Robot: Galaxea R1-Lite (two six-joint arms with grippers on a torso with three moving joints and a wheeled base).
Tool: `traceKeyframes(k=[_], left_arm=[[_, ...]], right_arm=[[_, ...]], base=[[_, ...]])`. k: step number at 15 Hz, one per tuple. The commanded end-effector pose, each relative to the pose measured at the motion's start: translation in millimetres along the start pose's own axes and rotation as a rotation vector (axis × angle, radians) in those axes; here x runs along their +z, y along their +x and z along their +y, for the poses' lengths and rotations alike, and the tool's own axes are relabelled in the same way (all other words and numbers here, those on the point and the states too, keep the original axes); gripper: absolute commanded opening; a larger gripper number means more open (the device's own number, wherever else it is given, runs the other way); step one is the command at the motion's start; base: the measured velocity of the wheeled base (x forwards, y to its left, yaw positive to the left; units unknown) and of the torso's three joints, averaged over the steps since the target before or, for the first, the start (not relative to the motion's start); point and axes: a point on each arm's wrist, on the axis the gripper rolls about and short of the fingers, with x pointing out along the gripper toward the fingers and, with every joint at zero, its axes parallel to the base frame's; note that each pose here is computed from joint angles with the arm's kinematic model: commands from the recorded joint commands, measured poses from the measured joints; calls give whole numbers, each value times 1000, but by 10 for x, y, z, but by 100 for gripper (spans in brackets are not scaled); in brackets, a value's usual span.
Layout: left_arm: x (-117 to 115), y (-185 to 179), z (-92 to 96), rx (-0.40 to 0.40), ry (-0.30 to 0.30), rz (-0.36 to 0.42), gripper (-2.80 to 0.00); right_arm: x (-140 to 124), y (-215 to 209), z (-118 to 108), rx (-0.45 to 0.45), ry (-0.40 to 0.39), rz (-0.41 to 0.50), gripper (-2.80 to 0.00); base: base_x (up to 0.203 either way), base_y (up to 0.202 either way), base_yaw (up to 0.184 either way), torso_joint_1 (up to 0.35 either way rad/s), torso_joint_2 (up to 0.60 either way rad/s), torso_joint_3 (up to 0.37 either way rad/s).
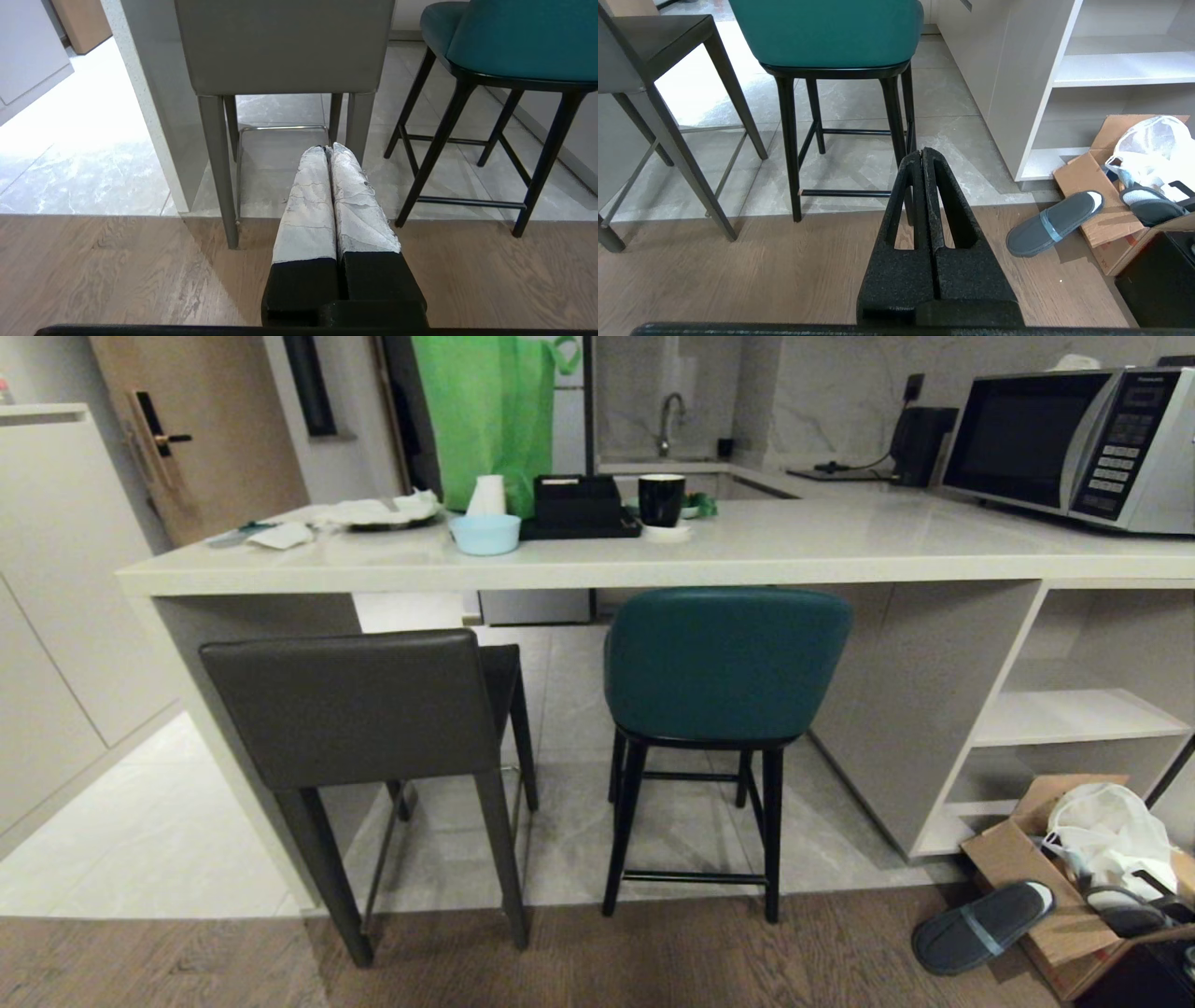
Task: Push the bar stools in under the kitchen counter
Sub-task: Pull the gray chair out from under the dining table
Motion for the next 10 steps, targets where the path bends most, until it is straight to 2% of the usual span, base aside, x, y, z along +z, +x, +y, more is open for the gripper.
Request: traceKeyframes(k=[1,10], left_arm=[[-8,3,0,0,-1,3,-280],[-12,4,0,0,-1,5,-280]], right_arm=[[0,1,0,1,0,1,-280],[0,1,0,1,1,1,-280]], base=[[0,0,0,0,0,0],[0,0,0,0,0,0]])
